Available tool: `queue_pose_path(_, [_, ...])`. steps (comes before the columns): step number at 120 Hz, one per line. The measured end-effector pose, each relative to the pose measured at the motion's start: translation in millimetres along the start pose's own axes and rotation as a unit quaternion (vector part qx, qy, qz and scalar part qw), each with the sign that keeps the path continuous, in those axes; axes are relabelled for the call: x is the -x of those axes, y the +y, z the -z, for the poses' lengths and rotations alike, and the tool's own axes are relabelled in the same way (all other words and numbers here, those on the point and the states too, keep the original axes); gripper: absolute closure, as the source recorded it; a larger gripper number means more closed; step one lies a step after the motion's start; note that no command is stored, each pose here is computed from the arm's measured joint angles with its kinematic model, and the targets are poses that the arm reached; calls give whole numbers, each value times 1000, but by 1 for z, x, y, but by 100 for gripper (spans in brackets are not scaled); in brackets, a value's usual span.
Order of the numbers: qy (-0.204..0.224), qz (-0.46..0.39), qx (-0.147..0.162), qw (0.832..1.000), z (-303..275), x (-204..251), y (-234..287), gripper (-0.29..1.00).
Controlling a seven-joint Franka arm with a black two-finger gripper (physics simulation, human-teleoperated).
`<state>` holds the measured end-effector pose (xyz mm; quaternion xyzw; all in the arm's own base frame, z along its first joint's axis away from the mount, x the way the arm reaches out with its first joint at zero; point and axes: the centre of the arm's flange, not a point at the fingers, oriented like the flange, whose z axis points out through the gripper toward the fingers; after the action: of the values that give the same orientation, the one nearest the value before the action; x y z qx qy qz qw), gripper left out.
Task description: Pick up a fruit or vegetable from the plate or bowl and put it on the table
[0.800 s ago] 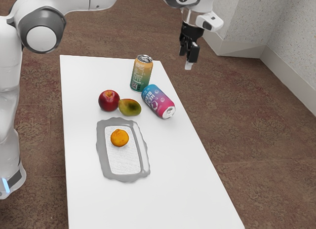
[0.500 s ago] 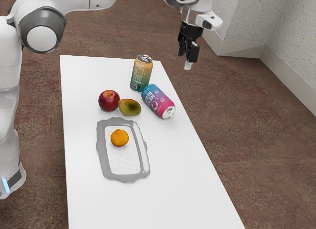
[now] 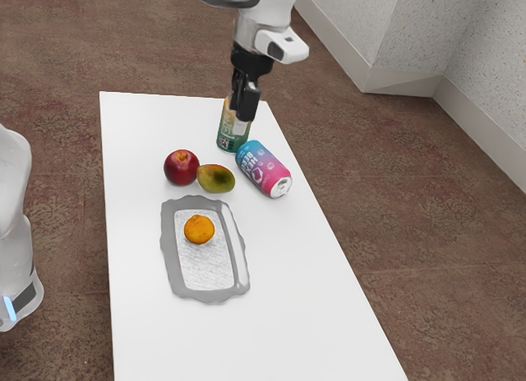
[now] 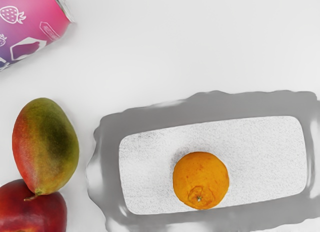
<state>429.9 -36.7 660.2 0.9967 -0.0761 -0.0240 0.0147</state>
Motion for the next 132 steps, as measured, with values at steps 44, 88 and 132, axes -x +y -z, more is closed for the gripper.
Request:
queue_pose_path(44, [-14,-24,-24,999,-90,83,56,0])
queue_pose_path(88, [-26,-14,-17,999,-161,53,67,0])
queue_pose_path(132, [-25,22,-12,999,-187,25,6,0])
